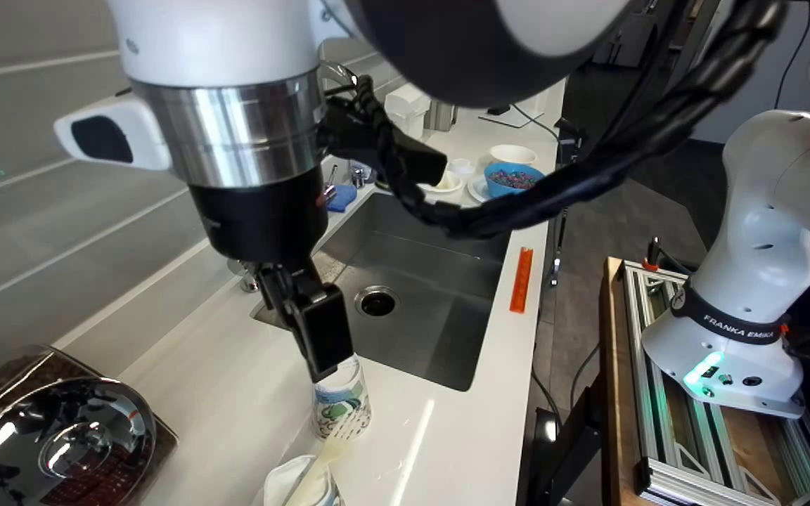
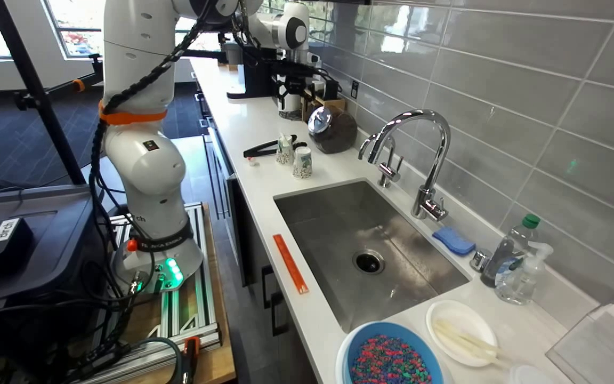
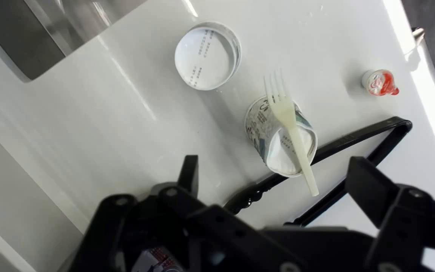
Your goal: Remove the fork from the top of the cup
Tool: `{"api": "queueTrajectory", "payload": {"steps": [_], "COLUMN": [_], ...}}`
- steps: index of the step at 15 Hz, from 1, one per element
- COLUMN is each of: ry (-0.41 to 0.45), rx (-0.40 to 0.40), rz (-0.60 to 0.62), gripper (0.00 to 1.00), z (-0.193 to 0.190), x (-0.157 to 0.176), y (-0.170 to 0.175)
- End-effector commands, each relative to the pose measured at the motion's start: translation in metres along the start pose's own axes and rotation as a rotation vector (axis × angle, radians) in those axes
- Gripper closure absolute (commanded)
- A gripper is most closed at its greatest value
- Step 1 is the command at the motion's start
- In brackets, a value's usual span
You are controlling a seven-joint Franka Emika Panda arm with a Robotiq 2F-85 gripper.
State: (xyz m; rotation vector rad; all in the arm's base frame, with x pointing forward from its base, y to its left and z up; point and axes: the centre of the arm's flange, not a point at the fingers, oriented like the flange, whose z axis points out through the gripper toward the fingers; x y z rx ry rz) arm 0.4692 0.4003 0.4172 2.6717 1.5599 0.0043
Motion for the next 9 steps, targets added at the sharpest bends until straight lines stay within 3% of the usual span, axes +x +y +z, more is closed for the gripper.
{"api": "queueTrajectory", "payload": {"steps": [1, 7, 8, 9], "ry": [-0.011, 0.025, 0.02, 0.022], "rx": [-0.009, -0.013, -0.016, -0.017], "rz": [0.096, 0.23, 0.18, 0.195], "gripper": [0.0, 0.0, 0.0, 0.0], "z": [-0.02, -0.041, -0.039, -0.042], "x": [-0.047, -0.083, -0.057, -0.062], "y": [-0.012, -0.014, -0.006, -0.006]}}
